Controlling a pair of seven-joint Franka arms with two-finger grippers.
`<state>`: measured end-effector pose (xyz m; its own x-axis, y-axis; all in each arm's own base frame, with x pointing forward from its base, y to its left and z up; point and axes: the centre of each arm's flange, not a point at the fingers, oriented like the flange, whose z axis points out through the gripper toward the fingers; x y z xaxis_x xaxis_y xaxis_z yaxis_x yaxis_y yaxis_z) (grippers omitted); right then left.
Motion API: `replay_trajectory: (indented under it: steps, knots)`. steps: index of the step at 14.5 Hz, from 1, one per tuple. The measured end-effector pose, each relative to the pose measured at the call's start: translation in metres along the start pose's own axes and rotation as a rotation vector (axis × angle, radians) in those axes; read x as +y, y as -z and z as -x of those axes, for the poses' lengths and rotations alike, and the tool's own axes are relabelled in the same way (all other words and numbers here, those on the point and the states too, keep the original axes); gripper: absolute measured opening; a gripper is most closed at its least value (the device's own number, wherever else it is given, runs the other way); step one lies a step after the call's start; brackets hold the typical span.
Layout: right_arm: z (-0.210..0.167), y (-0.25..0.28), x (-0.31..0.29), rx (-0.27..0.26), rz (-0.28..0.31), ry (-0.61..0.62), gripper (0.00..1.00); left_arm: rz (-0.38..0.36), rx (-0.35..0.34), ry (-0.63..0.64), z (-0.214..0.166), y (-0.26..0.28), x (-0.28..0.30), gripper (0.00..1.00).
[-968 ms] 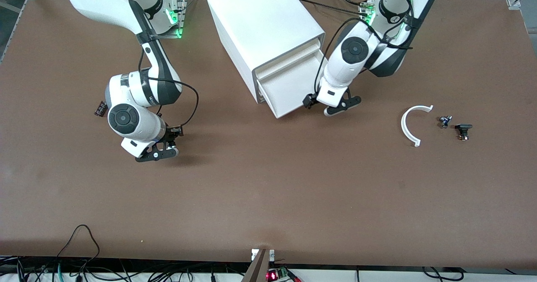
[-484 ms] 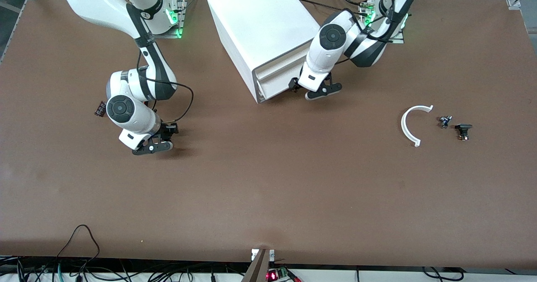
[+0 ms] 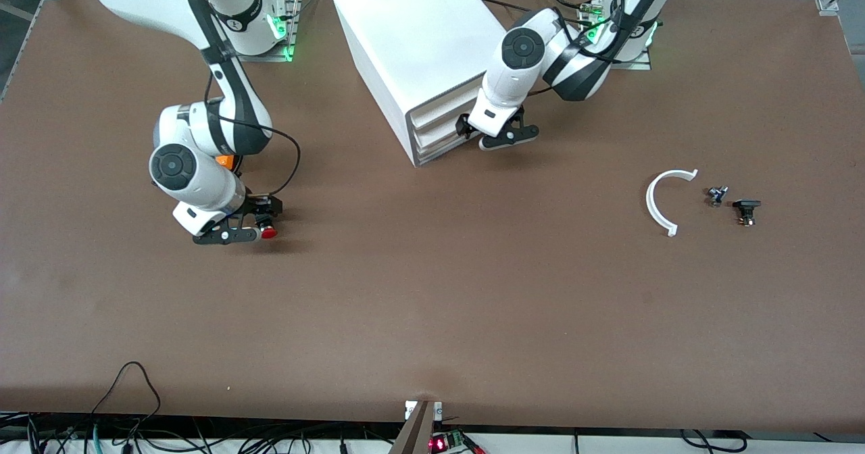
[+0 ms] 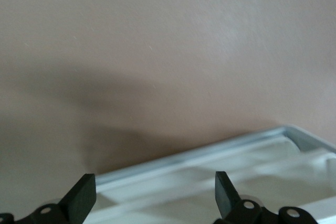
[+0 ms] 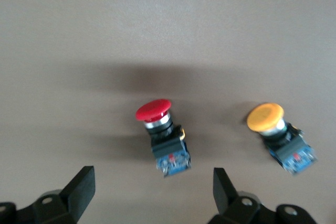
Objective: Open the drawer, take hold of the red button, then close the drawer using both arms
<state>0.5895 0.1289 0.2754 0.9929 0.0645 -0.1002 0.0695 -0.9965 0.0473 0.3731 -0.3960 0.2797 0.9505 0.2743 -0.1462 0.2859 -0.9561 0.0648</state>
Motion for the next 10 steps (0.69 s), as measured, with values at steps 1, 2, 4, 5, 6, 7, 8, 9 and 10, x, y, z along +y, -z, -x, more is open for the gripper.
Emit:
replay_trajectory:
  steps: [1, 2, 4, 5, 6, 7, 8, 9, 10]
  knots:
    - [-0.002, 0.024, -0.001, -0.015, -0.003, -0.009, 1.0, 0.001, -0.003, -0.019, 0.01, 0.0, 0.005, 1.0]
    - [-0.005, 0.05, -0.002, -0.029, -0.005, -0.021, 1.0, 0.002, -0.005, -0.031, 0.016, 0.0, 0.008, 1.0]
    - [-0.009, 0.103, -0.005, -0.048, -0.008, -0.051, 1.0, 0.004, -0.003, -0.029, 0.015, 0.001, 0.007, 1.0]
    - [-0.011, 0.127, -0.006, -0.051, -0.009, -0.066, 1.0, 0.008, 0.002, -0.022, 0.011, 0.004, 0.006, 1.0]
    - [-0.014, 0.148, -0.007, -0.044, -0.011, -0.072, 1.0, 0.017, 0.012, -0.008, 0.004, 0.009, 0.004, 1.0]
    - [-0.016, 0.168, -0.008, -0.03, -0.014, -0.075, 1.0, 0.036, 0.034, 0.026, -0.013, 0.019, -0.003, 1.0]
    - [-0.018, 0.186, -0.008, -0.015, -0.016, -0.077, 1.0, 0.06, 0.065, 0.078, -0.04, 0.032, -0.015, 1.0]
    - [-0.019, 0.203, -0.005, -0.005, -0.018, -0.081, 1.0, 0.083, 0.1, 0.128, -0.074, 0.049, -0.032, 1.0]
    - [-0.019, 0.217, 0.003, -0.003, -0.021, -0.092, 1.0, 0.102, 0.137, 0.146, -0.107, 0.069, -0.051, 1.0]
